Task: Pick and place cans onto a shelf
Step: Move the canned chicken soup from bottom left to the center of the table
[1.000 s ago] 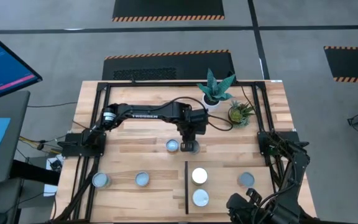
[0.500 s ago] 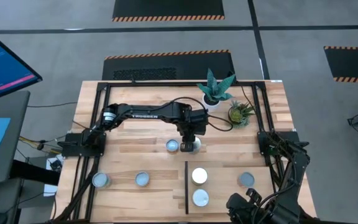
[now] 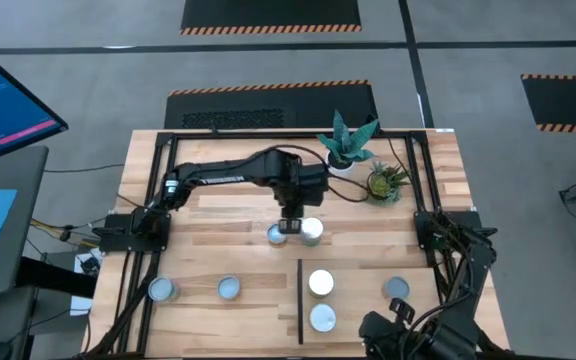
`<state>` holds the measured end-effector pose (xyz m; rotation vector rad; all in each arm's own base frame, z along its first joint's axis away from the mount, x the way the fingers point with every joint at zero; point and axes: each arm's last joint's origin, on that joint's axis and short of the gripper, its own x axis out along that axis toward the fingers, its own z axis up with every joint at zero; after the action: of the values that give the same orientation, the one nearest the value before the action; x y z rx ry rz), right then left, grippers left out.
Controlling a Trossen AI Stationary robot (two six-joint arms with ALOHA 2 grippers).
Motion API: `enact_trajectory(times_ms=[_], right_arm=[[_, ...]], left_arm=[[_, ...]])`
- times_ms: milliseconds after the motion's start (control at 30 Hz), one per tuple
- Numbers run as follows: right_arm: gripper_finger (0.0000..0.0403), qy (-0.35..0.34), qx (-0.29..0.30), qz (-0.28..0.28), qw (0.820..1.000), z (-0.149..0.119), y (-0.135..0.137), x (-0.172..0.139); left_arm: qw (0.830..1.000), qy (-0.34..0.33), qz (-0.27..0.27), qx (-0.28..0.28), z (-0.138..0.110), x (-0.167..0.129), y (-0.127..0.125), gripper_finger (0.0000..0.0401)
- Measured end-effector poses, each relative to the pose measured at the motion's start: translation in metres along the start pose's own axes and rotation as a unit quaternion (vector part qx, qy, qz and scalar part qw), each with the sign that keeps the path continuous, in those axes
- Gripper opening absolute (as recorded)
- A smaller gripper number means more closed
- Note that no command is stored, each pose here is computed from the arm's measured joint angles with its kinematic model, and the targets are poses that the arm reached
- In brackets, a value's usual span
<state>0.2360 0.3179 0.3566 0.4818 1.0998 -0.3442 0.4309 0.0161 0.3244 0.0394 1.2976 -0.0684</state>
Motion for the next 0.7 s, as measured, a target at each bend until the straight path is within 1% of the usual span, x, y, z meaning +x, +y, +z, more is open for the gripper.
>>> enact_trajectory(times_ms=[100, 200, 233, 300, 400, 467, 567, 700], right_arm=[[0.0059, 0.002, -0.018, -0.002, 1.0, 0.005, -0.001, 0.002], [0.0059, 0.001, -0.019, -0.004, 1.0, 0.006, -0.001, 0.003], [0.0059, 0.002, -0.014, -0.01, 1.0, 0.004, -0.002, 0.005], [0.0059, 0.004, 0.006, -0.024, 1.0, -0.004, -0.006, 0.008], [0.0059, 0.0, 0.043, -0.034, 0.998, -0.01, -0.012, 0.008], [0.0059, -0.009, 0.051, -0.038, 0.998, -0.011, -0.016, 0.006], [0.0059, -0.018, 0.047, -0.041, 0.998, -0.007, -0.022, 0.005], [0.0059, -0.029, 0.012, -0.05, 0.998, 0.008, -0.036, 0.001]], left_arm=[[0.998, 0.059, -0.01, -0.036, -0.016, -0.006, -0.007, 0.0083], [0.995, 0.086, -0.014, -0.044, -0.029, 0.0, -0.023, 0.0083], [0.994, 0.106, -0.017, -0.037, -0.037, 0.001, -0.031, 0.0082], [0.992, 0.12, -0.014, -0.021, -0.051, -0.001, -0.045, 0.0082], [0.987, 0.154, -0.008, -0.033, -0.08, -0.002, -0.064, 0.0082], [0.988, 0.146, 0.001, -0.043, -0.099, -0.008, -0.076, 0.0082], [0.986, 0.143, 0.014, -0.082, -0.131, -0.02, -0.09, 0.0082], [0.982, 0.125, 0.015, -0.143, -0.177, -0.026, -0.107, 0.0082]])
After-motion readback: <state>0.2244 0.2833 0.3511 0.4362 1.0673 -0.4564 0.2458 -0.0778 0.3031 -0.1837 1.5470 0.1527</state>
